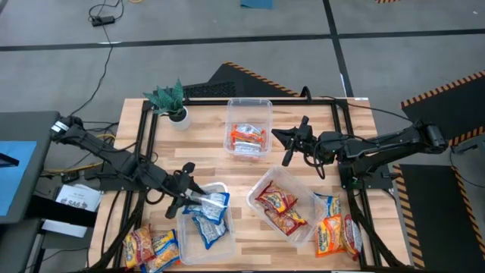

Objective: Sort Maruchan noodles
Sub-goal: Put the blue noodle pack into the bottom left transparent bin, then move the bottom left transparent bin to the center of the table

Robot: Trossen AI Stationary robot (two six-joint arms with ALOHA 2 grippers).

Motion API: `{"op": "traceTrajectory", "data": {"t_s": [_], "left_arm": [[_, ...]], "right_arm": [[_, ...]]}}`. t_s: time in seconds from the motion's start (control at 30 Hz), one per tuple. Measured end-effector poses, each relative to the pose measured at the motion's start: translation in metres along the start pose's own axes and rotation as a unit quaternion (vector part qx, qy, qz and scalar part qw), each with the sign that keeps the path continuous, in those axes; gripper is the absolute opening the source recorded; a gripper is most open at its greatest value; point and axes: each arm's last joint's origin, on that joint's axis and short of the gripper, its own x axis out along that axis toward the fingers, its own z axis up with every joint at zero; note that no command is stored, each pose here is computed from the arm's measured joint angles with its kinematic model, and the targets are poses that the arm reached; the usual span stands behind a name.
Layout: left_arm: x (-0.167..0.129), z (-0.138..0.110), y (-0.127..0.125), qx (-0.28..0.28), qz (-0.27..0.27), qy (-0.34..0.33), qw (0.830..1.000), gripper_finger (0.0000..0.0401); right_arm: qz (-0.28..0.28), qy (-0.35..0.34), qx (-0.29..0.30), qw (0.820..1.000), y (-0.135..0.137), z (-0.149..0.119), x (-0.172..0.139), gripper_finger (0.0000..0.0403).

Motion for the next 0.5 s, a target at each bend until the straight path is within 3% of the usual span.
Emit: {"op": "traceTrajectory", "data": {"t_s": [0.27,0.5], "left_arm": [[-0.003,0.0061,-0.0059,-0.041,-0.09,-0.013,0.995,0.0174],[0.0036,-0.0023,-0.0041,-0.038,-0.062,0.023,0.997,0.0152]], "right_arm": [[0.0,0.0,0.0,1.0,0.0,0.0,0.0001,0.0038],[0.0,0.0,0.0,1.0,0.0,0.0001,0.0,0.0038]]}}
